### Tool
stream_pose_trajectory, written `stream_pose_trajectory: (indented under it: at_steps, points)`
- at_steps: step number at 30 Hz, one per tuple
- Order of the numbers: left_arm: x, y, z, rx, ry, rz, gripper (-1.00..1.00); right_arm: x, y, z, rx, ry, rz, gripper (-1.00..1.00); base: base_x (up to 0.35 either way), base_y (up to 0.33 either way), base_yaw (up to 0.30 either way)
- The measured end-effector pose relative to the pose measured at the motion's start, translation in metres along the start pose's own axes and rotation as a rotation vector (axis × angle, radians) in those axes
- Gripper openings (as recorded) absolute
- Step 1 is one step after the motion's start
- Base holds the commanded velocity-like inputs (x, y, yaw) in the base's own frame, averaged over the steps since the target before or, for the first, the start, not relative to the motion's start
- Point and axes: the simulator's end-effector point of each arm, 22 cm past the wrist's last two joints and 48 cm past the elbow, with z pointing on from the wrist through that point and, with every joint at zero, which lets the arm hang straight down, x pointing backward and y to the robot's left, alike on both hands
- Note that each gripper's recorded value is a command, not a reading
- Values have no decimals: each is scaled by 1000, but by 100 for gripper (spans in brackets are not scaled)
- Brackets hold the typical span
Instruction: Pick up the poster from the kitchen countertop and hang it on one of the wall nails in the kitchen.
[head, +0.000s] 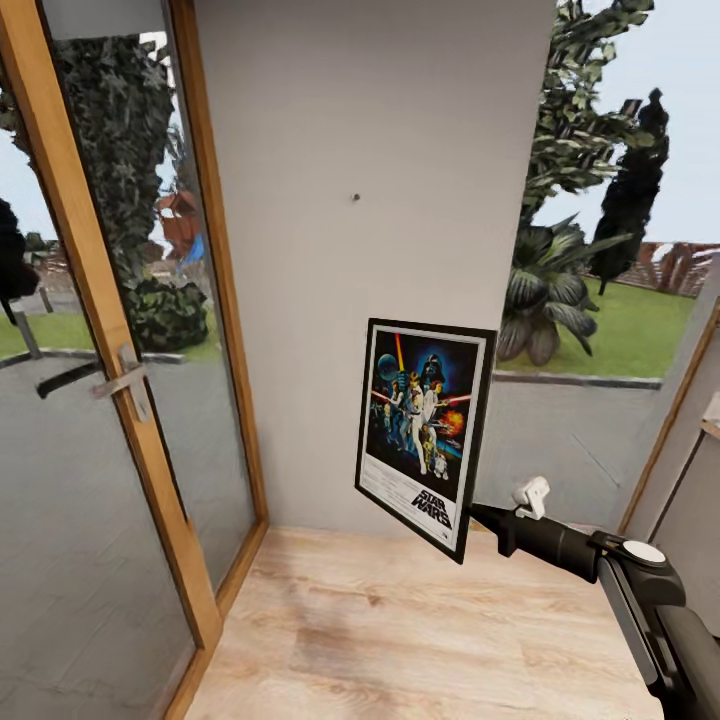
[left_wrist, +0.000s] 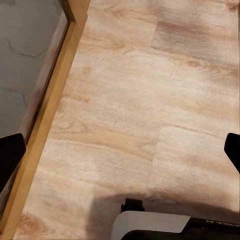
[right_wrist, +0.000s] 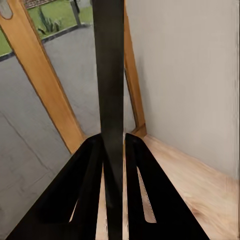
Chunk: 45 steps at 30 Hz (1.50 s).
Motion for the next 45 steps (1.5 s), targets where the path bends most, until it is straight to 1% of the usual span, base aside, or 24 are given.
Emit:
stream_pose_trajectory:
  at_steps: [10,21,28,45]
  points:
    - [-2,0,0,-1,-6,0,100,-2,1,-1,0,-4,-4,-100,12,13,-278]
    - [-3,1,0,-3,-8,-2,100,-3,1,-1,0,-5,-5,-100,13,0,-31]
    - [-3,2,0,-4,-8,-3,100,-4,2,-1,-2,-5,-6,-100,260,0,-1]
    - [-3,2,0,-5,-8,-3,100,-4,2,-1,-2,-6,-6,-100,336,0,0]
